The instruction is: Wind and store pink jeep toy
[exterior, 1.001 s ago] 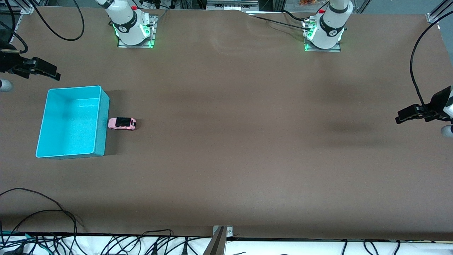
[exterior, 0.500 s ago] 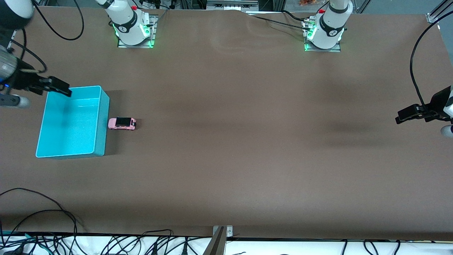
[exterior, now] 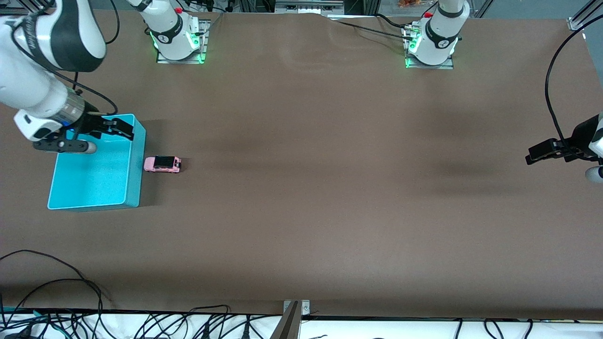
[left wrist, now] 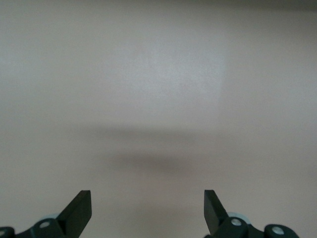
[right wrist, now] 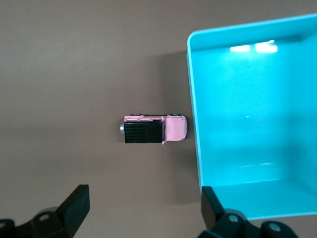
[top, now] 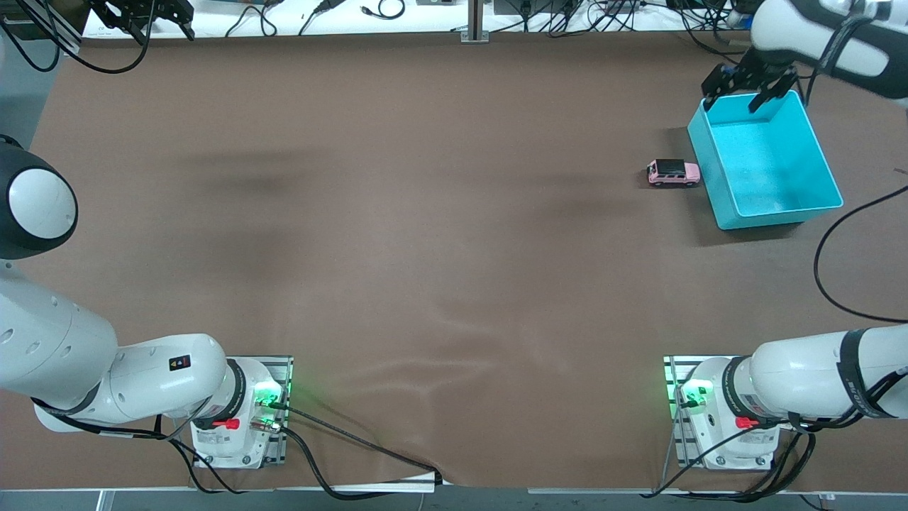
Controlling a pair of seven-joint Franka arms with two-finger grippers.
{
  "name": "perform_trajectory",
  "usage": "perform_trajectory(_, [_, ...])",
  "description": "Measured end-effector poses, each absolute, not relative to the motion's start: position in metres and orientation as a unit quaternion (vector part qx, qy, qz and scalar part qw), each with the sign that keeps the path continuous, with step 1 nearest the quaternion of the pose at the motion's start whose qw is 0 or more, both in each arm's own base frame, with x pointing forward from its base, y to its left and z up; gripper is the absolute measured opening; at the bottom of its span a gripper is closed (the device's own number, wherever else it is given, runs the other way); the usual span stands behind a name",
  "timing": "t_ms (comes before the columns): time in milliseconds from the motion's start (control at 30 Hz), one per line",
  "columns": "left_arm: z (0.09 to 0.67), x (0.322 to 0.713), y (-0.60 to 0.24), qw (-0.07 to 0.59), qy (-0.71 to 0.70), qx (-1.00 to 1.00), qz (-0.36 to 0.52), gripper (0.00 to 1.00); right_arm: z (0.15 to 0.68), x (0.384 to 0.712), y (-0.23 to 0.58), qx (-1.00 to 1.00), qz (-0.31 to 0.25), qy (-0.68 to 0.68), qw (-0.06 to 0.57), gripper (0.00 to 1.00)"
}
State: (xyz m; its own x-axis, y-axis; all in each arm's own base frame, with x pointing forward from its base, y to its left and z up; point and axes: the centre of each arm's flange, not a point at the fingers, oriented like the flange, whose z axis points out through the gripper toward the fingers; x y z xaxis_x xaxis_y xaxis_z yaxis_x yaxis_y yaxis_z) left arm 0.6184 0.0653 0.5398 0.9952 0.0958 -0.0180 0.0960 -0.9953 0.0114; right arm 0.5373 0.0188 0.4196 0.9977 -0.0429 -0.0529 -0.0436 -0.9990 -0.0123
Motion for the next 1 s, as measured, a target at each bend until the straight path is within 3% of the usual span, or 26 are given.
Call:
perform_trajectory(500, [0.539, 0.618, 0.065, 0.006, 0.048, 0.999, -0.010, 1.00, 0.329, 0.499, 0.021, -0.999, -0.007, 0.041, 0.011, 1.00])
perform_trajectory(1001, [0.538, 0.618, 0.066, 0.006, 0.048, 0.999, -0.010, 1.00, 0.296, 0.492, 0.061, -0.962, -0.031, 0.270, 0.020, 1.00])
